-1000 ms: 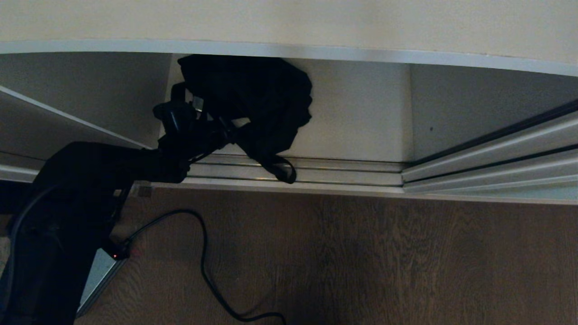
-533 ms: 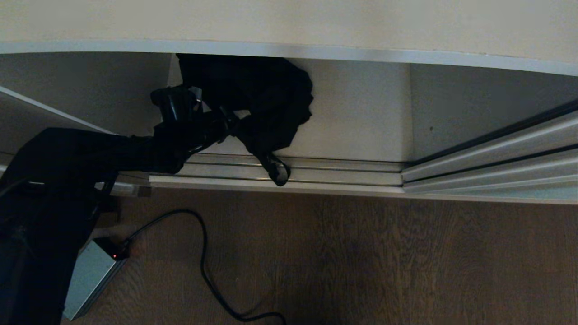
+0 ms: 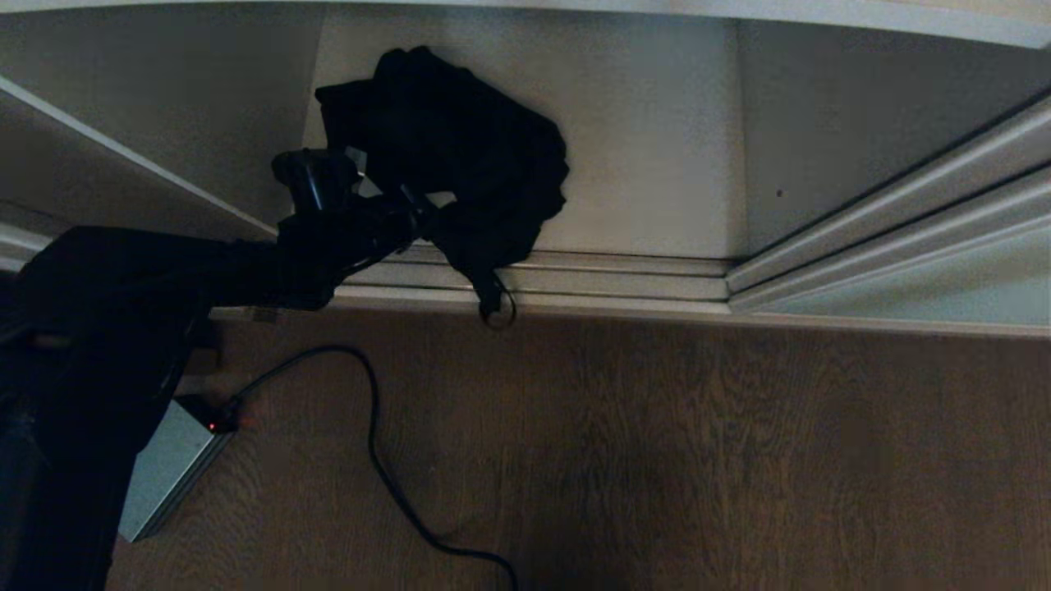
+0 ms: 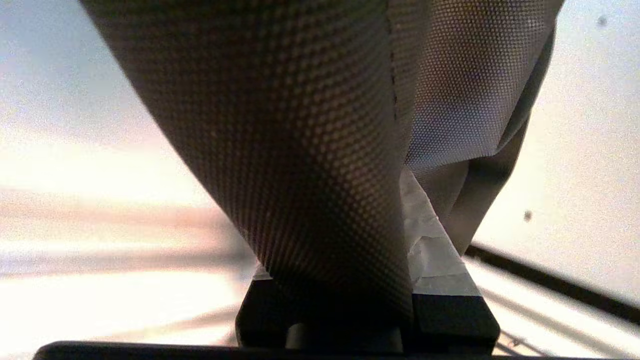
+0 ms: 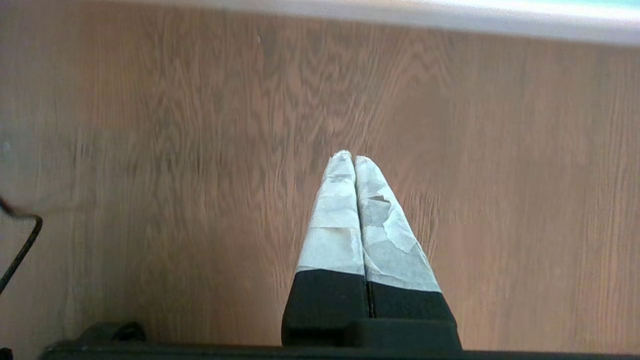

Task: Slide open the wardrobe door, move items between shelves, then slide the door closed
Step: Place the bag on the higher shelf

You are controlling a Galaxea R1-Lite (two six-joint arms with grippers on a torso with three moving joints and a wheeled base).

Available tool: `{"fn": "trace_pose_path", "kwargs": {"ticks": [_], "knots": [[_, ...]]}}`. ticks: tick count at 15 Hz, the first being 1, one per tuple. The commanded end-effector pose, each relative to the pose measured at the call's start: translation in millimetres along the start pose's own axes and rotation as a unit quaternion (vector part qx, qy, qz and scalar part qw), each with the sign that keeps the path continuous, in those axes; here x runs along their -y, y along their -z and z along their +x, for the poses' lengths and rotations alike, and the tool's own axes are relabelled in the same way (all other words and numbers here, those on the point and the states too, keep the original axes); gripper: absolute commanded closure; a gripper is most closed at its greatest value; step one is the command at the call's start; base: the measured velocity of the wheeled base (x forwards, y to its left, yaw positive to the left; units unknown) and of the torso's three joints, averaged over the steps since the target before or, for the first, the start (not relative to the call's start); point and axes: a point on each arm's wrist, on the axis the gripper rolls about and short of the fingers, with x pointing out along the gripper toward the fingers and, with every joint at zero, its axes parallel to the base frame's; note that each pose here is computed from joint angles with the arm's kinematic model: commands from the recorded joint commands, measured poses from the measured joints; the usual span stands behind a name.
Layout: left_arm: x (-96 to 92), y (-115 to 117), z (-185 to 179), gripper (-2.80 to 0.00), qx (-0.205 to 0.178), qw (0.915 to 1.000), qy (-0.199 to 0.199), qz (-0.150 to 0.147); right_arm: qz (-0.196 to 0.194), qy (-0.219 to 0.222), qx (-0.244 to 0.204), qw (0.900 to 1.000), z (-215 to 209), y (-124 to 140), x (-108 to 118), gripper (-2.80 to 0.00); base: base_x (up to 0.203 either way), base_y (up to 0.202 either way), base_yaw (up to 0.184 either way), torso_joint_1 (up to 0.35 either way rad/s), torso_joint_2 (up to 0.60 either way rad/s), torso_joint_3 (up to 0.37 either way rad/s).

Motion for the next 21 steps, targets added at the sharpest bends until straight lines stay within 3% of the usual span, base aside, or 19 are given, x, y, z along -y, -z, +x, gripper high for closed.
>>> {"fn": "trace_pose_path", "kwargs": {"ticks": [1, 6, 9, 16, 21], "knots": [[3.9, -2.5, -0.4, 0.00, 0.003, 1.0000, 0.007, 0.001, 0.000, 0.000, 0.001, 1.000, -0.1, 0.2, 0.0, 0.00, -0.195, 0.000, 0.004, 0.007, 0.00, -0.002], [14.1, -5.3, -6.7, 0.00, -0.009, 0.9999, -0.003, -0.008, 0.000, 0.000, 0.000, 1.000, 0.0, 0.5, 0.0, 0.00, -0.054, 0.000, -0.005, 0.000, 0.00, 0.001], [37.8, -16.4, -24.8, 0.00, -0.018, 0.9997, -0.011, -0.013, 0.000, 0.000, 0.000, 1.000, 0.0, 0.4, 0.0, 0.00, 0.000, 0.000, 0.000, 0.000, 0.00, 0.000], [92.2, -13.6, -96.9, 0.00, -0.065, 0.9968, -0.043, -0.017, 0.000, 0.000, 0.001, 1.000, -0.1, 0.1, 0.0, 0.00, 0.000, 0.000, 0.000, 0.000, 0.00, 0.000], [144.5, -27.2, -155.2, 0.00, -0.081, 0.9952, -0.053, -0.010, 0.000, 0.000, 0.001, 1.000, -0.1, 0.1, 0.0, 0.00, 0.000, 0.000, 0.000, 0.000, 0.00, 0.000]]}}
